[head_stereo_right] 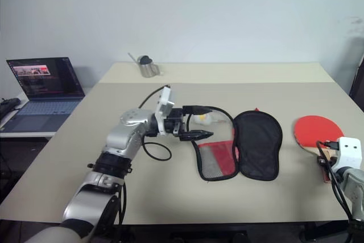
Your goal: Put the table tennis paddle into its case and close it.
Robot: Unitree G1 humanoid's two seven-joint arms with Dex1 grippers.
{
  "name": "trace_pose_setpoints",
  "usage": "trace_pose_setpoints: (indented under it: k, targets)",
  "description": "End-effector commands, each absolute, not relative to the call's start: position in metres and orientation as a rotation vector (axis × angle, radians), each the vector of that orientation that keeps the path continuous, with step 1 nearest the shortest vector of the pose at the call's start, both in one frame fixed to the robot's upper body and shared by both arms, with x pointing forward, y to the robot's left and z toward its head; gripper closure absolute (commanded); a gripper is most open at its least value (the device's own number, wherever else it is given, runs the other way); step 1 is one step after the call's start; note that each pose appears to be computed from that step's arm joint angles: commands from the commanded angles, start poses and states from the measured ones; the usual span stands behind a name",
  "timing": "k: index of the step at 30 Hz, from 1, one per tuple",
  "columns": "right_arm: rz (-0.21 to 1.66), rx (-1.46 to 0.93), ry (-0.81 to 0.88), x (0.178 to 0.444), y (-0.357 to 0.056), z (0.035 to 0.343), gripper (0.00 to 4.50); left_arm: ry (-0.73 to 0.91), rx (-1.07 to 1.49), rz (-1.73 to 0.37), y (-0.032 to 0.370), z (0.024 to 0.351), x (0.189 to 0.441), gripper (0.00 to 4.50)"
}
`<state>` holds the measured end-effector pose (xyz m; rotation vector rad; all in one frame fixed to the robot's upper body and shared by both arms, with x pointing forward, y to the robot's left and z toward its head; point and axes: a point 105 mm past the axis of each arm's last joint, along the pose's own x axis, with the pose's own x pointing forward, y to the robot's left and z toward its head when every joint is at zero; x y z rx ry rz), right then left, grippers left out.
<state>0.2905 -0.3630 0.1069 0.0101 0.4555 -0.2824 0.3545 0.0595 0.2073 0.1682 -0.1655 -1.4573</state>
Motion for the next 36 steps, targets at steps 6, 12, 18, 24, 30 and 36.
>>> trace_pose_setpoints:
  k: [6, 12, 18, 24, 30, 36]
  targets:
    - [-0.153, -0.002, 0.195, 0.301, -0.292, 0.197, 3.39, -0.217, 0.210, -1.384, 0.072, 0.222, 0.364, 0.00]
    - [-0.076, 0.103, 0.223, 0.307, -0.222, 0.193, 3.39, -0.222, 0.216, -1.375, 0.074, 0.221, 0.364, 0.00]
    - [-0.087, 0.175, 0.268, 0.313, -0.193, 0.179, 3.39, -0.231, 0.217, -1.372, 0.073, 0.223, 0.365, 0.00]
    - [-0.103, 0.167, 0.330, 0.315, -0.187, 0.159, 3.39, -0.236, 0.220, -1.378, 0.070, 0.223, 0.363, 0.00]
    - [-0.101, 0.170, 0.387, 0.318, -0.178, 0.133, 3.39, -0.238, 0.217, -1.387, 0.068, 0.221, 0.362, 0.00]
    - [-0.106, 0.153, 0.393, 0.326, -0.179, 0.126, 3.39, -0.242, 0.217, -1.393, 0.066, 0.222, 0.361, 0.00]
